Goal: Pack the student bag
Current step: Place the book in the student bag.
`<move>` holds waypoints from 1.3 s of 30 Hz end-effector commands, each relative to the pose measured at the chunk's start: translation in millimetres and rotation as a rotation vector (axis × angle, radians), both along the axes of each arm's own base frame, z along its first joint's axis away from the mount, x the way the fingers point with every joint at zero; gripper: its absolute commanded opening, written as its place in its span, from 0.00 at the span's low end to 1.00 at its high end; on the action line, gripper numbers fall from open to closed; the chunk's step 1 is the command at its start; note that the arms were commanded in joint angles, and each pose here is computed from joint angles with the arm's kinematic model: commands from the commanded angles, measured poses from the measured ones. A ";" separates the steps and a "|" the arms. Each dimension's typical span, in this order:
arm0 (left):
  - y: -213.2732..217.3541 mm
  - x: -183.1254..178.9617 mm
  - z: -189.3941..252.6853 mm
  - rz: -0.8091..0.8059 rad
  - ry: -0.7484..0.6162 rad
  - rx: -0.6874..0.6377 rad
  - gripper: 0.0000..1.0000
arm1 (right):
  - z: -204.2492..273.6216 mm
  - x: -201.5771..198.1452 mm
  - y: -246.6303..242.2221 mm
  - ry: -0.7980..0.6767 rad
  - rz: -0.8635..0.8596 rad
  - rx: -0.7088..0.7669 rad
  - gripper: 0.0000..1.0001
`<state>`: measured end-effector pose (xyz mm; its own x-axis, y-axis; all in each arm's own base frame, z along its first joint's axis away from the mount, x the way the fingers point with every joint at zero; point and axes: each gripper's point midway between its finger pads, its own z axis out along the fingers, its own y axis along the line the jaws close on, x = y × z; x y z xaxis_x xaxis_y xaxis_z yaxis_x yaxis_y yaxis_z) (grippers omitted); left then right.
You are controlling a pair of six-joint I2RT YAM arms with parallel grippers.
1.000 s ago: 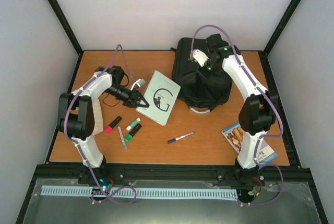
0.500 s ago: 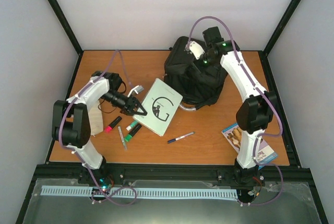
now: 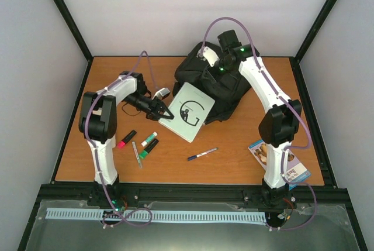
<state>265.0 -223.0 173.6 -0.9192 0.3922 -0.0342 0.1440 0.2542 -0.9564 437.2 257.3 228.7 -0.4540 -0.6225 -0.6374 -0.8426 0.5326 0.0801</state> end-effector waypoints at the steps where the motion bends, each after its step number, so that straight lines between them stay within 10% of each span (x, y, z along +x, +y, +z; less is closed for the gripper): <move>1: -17.7 28.9 17.0 0.059 -0.020 -0.159 0.01 | 35.8 -6.0 17.0 -0.051 0.051 0.103 0.03; 19: -44.7 82.1 -39.6 0.080 0.090 -0.194 0.01 | 18.7 -44.2 36.2 0.015 0.217 0.108 0.03; 26: -49.8 86.7 -59.5 0.042 0.102 -0.140 0.18 | 9.2 -56.6 36.0 0.021 0.275 0.065 0.03; 31: -46.8 76.6 -63.0 0.040 0.132 -0.125 0.01 | -18.6 -44.9 20.5 0.019 0.205 -0.052 0.03; 39: -47.8 74.9 -34.5 0.062 0.061 -0.204 0.01 | -51.3 -56.4 12.7 0.101 0.181 -0.100 0.03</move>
<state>325.6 -261.3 82.1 -0.9161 0.3697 0.1552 -0.0851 0.1992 -0.9763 386.7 265.8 165.4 -0.4069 -0.7683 -0.4942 -0.9090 0.3942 0.1356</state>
